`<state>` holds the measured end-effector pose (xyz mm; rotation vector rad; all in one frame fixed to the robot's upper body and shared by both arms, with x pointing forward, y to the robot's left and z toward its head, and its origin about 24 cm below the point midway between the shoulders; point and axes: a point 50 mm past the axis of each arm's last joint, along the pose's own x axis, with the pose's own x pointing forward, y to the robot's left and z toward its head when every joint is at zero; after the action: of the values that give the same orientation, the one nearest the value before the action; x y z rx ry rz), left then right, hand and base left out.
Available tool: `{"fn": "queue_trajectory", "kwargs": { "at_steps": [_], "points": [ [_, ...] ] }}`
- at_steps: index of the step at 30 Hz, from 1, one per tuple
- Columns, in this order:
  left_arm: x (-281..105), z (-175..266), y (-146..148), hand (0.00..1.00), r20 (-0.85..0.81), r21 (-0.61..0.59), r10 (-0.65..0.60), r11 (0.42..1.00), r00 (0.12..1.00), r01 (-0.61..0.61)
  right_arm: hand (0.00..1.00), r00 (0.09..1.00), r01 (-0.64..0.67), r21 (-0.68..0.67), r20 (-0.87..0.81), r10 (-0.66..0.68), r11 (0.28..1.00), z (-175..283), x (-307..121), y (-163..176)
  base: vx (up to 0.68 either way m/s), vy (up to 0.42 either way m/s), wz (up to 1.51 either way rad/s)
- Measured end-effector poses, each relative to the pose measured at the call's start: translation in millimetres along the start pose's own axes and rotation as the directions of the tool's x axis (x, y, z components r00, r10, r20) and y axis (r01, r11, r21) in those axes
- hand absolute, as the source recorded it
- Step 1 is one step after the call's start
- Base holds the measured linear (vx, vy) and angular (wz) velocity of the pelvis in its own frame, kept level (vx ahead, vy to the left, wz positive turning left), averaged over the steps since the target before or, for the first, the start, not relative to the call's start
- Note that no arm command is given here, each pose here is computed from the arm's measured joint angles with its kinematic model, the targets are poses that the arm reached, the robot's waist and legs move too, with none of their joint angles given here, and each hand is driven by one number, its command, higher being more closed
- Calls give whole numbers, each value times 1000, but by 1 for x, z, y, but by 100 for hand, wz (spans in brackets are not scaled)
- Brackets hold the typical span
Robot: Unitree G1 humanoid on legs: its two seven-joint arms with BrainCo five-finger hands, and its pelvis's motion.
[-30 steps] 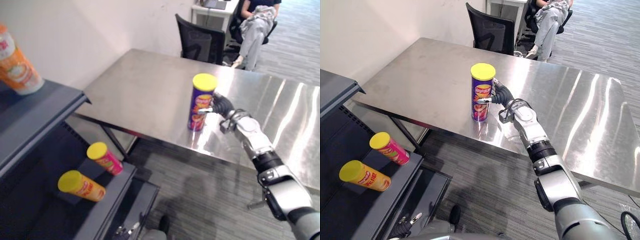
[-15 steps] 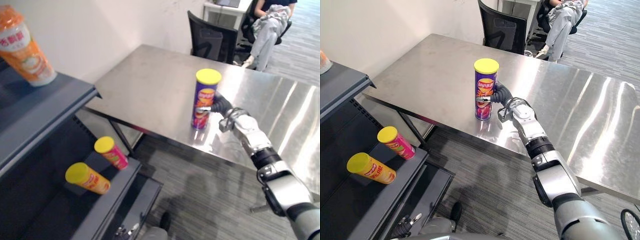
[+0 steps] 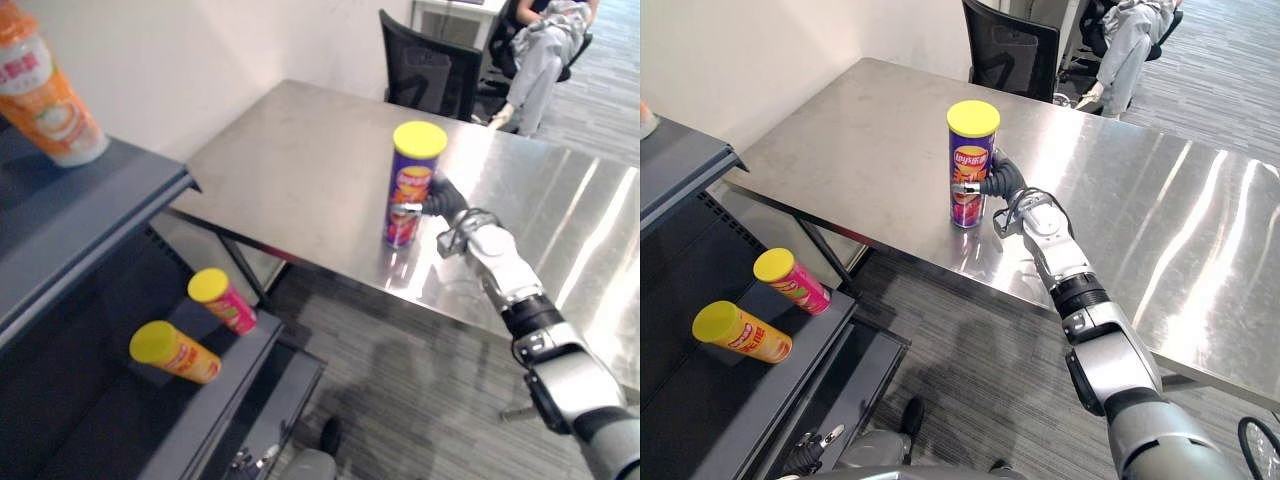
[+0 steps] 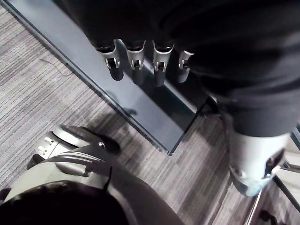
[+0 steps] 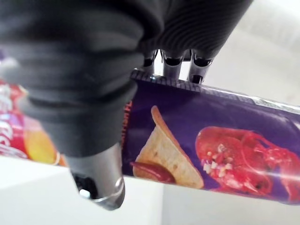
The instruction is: Put the gum and the chips on the shelf.
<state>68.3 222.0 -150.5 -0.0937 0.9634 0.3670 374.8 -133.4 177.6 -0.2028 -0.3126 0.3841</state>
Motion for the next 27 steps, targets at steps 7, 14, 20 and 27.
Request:
{"fn": "queue_trajectory", "kwargs": {
  "at_steps": [7,14,20,27],
  "points": [
    [0,-1,2,0,0,-4,7,1000,1000,-7,100,966,38,31,253,-45,999,48,-29,-11,-25,-12,-25],
    [-4,-7,11,0,-17,0,32,999,999,-32,100,965,58,45,253,-67,997,38,-74,-17,-28,-27,-22],
    [-5,-9,13,0,-25,-1,38,999,999,-38,100,978,65,92,192,-82,994,20,-102,-23,1,-12,-7],
    [-6,-14,13,0,-41,3,42,999,998,-42,100,994,82,117,63,-90,990,-10,-136,-20,5,2,-6]
  ]
}}
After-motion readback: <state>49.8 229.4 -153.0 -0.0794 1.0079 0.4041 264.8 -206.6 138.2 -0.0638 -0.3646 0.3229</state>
